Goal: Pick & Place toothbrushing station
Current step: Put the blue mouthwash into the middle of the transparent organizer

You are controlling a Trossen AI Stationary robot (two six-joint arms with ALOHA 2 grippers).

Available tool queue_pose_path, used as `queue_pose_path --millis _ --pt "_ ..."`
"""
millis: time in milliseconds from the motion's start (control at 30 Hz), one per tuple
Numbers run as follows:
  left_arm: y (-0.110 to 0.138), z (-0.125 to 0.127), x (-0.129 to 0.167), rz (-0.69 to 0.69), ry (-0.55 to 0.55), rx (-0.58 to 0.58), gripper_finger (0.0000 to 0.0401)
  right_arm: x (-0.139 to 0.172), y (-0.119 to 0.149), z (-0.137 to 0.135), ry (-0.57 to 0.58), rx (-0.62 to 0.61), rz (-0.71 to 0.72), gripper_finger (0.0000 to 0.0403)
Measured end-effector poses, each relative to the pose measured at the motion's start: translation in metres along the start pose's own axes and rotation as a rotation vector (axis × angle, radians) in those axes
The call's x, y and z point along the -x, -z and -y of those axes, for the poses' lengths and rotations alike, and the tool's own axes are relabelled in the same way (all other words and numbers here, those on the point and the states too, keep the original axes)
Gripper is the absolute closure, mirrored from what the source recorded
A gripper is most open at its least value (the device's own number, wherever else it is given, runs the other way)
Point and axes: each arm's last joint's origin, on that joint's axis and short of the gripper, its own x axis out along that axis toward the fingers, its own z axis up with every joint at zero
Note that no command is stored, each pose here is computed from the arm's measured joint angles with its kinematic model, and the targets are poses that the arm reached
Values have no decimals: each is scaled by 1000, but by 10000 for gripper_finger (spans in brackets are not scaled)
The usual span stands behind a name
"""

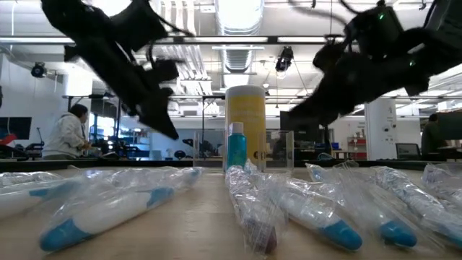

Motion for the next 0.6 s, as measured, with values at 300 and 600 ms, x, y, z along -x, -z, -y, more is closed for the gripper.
queue_pose_path --millis 300,600 --pt "-20 -20 72 221 329 -134 397 48 -48 -27 -294 43 222 394" --pt "19 -46 102 449 498 -83 399 112 -69 -26 -185 26 278 394"
